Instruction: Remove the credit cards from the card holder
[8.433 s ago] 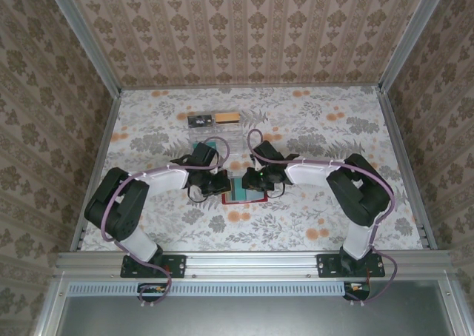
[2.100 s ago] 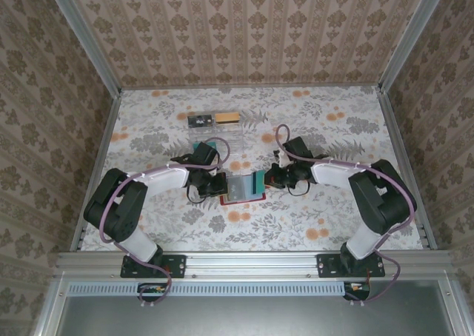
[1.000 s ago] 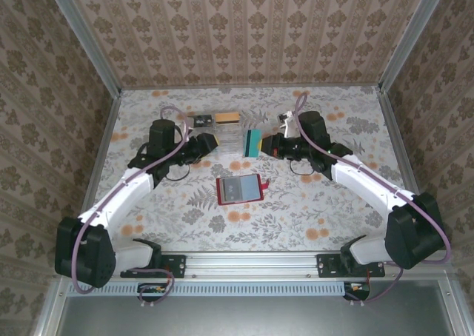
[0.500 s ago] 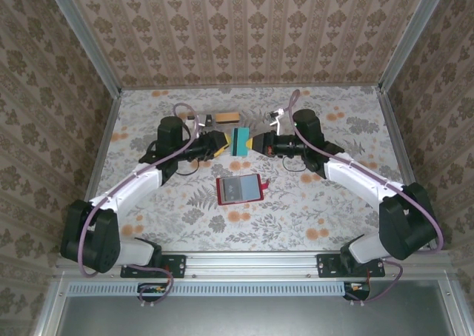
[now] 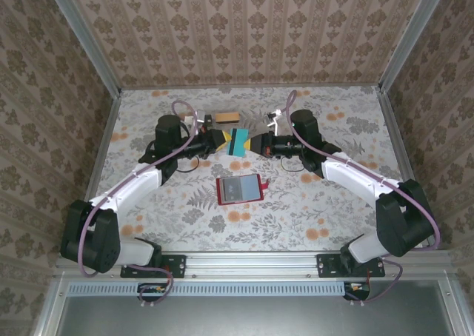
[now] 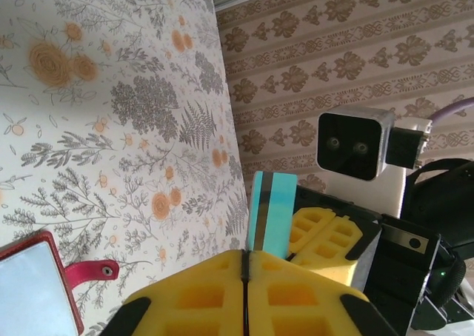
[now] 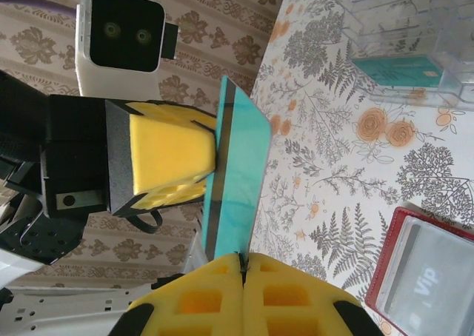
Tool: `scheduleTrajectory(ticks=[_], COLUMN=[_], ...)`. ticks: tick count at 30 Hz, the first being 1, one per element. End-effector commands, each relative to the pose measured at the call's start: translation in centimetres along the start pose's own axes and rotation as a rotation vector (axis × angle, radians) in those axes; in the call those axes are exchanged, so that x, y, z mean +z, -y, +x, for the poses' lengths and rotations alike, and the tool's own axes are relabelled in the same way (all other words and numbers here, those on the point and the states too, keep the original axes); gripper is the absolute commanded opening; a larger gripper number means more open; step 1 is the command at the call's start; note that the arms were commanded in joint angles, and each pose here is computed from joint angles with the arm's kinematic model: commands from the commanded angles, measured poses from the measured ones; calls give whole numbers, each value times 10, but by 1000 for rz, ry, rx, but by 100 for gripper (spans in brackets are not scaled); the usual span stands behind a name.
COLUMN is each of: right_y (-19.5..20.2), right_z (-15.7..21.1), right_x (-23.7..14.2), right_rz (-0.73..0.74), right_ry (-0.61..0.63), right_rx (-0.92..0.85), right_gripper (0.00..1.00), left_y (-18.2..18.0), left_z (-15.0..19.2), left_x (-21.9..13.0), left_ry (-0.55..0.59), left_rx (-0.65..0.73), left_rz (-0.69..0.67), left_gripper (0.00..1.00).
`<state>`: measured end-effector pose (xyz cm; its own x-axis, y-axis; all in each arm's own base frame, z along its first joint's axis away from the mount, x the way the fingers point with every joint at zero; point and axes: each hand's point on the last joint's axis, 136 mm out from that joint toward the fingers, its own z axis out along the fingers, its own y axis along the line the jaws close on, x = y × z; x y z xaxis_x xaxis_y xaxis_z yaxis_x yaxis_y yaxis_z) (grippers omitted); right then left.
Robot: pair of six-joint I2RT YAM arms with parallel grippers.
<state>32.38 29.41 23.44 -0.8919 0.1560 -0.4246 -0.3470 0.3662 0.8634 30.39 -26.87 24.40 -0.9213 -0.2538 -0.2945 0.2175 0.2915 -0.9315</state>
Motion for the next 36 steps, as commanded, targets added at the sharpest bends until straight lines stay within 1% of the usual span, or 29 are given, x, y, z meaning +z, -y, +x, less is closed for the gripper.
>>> scheduleTrajectory(ticks=[1,3,5,6,8,10,12,16,17,21,22,25,29,30,35,36], right_y=[-11,-8,-3,-2,2,8,11,21,11,10,10,7,4,4,5,6], right_z=[-4,-4,-4,-4,-3,-3,-4,-2,-5,-5,-5,-7,-9,-9,-11,-11], right_x=[6,6,6,4,1,-5,-12,-24,-33,-50,-54,-67,-82,-85,-95,-96], right_rz=[-37,-24,0,12,30,68,103,177,179,247,261,298,330,335,349,353], right_ry=[-7,-7,-2,0,-1,7,21,38,60,91,101,129,166,175,199,204], right_rx=[-27,-25,-21,-23,-26,-21,-26,-47,-75,-124,-136,-174,-208,-212,-221,-220], right_gripper=[3,15,42,46,50,71,86,99,100,100,100,100,100,100,100,100], left_y=[25,25,25,24,20,13,5,-17,-21,-41,-43,-49,-59,-65,-84,-88], left_z=[5,5,6,6,7,6,6,-1,-3,-21,-26,-36,-33,-34,-39,-38], left_x=[-1,-3,-5,-7,-11,-17,-23,-39,-43,-60,-63,-66,-62,-63,-61,-59], left_ry=[-32,-29,-31,-32,-34,-32,-38,-41,-41,-26,-21,-42,-192,-221,-321,-361], left_rx=[56,64,79,88,108,133,178,307,337,522,573,792,1152,1218,1433,1473], left_rz=[76,64,43,26,-12,-73,-147,-355,-398,-592,-623,-690,-748,-770,-817,-809], left_gripper=[0,0,0,0,0,0,0,0,0,0,0,0,0,0,0,0])
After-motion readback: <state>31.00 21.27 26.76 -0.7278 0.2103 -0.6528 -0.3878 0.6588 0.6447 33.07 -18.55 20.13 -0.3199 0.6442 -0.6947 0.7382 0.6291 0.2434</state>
